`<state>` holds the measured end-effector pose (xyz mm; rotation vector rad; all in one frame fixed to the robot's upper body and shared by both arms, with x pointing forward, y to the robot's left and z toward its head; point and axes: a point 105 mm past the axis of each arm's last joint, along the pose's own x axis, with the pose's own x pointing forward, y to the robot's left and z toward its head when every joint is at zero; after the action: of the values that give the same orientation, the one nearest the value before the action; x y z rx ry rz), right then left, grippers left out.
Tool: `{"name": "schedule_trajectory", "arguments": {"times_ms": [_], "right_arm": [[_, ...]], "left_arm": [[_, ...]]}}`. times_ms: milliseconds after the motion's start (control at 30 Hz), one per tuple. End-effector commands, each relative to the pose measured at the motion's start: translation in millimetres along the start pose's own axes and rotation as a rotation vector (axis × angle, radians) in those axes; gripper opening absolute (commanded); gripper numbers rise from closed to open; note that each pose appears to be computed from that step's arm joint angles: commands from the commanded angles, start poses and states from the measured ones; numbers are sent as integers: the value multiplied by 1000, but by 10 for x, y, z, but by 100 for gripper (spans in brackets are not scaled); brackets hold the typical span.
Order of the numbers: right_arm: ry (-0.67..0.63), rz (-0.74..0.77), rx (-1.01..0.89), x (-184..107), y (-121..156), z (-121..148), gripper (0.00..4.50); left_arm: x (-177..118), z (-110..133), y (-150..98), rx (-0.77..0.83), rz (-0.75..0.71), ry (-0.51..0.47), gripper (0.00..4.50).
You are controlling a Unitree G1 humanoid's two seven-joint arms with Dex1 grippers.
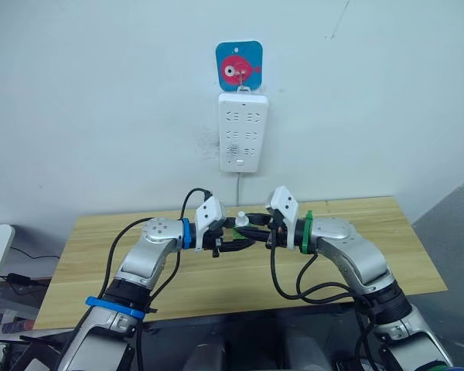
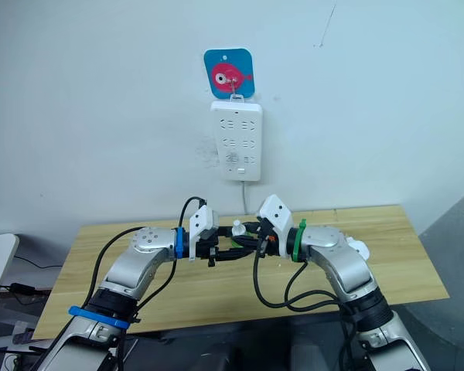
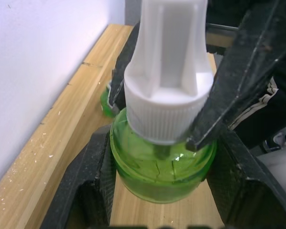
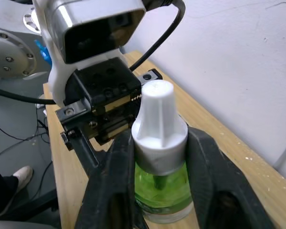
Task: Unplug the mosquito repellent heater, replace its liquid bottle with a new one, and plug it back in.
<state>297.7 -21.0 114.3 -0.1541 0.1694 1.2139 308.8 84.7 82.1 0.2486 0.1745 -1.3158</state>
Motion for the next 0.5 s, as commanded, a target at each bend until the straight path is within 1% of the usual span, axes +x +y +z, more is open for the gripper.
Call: {"name": "schedule_trajectory", "arguments": {"times_ms": [33, 133, 200, 233, 333, 433, 500], "right_arm": [[-28, 80, -52, -20, 74, 120, 108], [-38, 256, -83, -29, 225, 139, 108], [-26, 407, -106, -87, 281, 128, 108], [-10, 457, -121, -114, 278, 110, 108], [40, 550, -166, -143, 199, 64, 108], [65, 594, -208, -140, 113, 60, 108], [52, 574, -217, -133, 38, 90, 182]], "left_arm": [[-7, 144, -26, 50, -23, -40, 225], [-7, 169, -168, 70, -106, -50, 225], [-20, 156, -344, 98, -207, -38, 225], [-31, 147, -417, 106, -248, -32, 225], [-70, 135, -556, 113, -327, -20, 225], [-108, 139, -586, 106, -348, -14, 225], [-128, 140, -500, 95, -297, -20, 225]]}}
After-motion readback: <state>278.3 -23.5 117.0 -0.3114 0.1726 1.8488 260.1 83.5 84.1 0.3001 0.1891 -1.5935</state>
